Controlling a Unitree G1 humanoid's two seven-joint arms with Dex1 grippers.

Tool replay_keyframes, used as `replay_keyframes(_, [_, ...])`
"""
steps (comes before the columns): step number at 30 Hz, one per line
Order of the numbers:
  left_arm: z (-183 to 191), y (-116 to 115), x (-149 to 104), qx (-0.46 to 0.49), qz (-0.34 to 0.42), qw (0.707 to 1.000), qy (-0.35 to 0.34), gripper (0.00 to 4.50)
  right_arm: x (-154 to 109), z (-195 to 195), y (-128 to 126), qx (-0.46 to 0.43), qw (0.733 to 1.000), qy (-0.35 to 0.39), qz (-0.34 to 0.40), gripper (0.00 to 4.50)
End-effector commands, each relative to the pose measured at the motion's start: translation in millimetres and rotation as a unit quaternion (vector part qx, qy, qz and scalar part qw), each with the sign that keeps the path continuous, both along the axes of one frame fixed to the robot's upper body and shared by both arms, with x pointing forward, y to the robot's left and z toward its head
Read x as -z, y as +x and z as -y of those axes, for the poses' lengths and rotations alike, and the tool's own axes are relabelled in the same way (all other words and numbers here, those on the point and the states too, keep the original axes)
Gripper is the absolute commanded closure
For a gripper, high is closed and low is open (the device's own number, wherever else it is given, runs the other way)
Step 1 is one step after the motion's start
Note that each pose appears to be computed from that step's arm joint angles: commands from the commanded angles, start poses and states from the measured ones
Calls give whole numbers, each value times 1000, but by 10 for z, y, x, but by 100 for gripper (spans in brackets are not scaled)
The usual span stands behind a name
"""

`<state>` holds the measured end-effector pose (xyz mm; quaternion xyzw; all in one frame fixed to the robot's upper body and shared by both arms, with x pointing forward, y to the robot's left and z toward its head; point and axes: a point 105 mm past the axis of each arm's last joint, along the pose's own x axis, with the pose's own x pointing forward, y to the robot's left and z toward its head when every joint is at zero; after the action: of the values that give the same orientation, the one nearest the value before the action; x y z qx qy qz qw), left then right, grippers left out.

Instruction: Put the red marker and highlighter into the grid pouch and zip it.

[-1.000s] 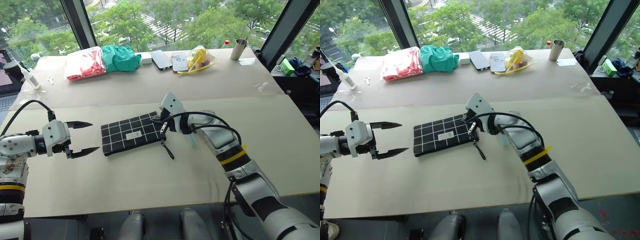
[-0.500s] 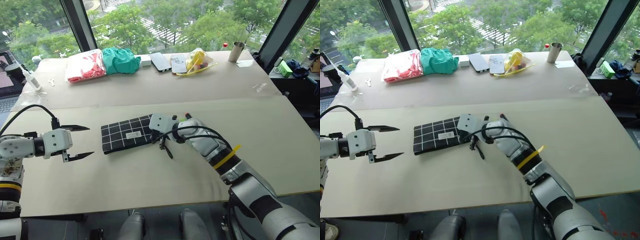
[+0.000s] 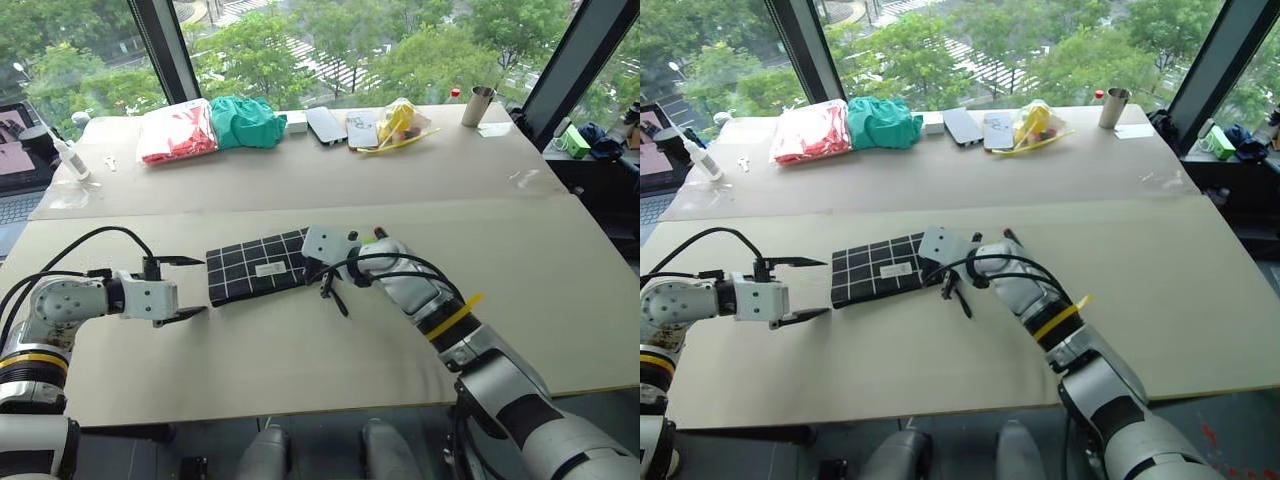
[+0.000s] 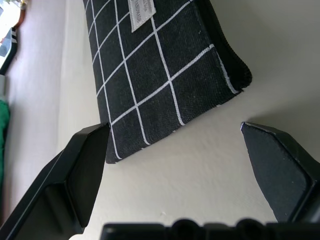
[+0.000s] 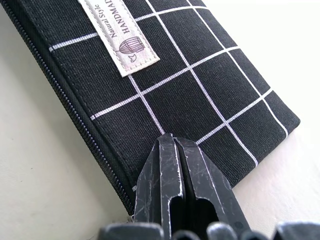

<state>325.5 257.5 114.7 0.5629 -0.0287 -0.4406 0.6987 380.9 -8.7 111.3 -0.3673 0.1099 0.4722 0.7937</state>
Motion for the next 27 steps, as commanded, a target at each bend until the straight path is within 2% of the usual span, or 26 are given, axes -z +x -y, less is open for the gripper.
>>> replay_keyframes(1, [93, 93, 110, -5, 10, 1000, -6, 0, 142, 101, -22, 19, 999, -15, -26, 445])
replay_keyframes(6, [316, 192, -24, 19, 32, 997, -61, 0, 148, 117, -21, 22, 999, -16, -28, 445])
replay_keyframes(9, [367, 205, -48, 26, 23, 996, -80, 75, 167, 125, -30, 22, 999, -18, -30, 450])
replay_keyframes(11, [401, 176, -29, 39, 10, 996, -83, 155, 180, 134, -33, 24, 999, -19, -32, 450])
replay_keyframes(19, [401, 82, 47, 58, -30, 994, -86, 430, 211, 165, -35, 27, 999, -22, -34, 450])
replay_keyframes(20, [396, 78, 48, 58, -34, 994, -87, 444, 212, 170, -35, 28, 999, -22, -34, 450])
replay_keyframes(25, [379, 76, 30, 58, -46, 993, -95, 444, 166, 219, -13, 38, 999, -9, -37, 450])
replay_keyframes(27, [376, 82, 52, 50, -66, 991, -108, 444, 83, 218, 9, 47, 998, 28, -37, 450])
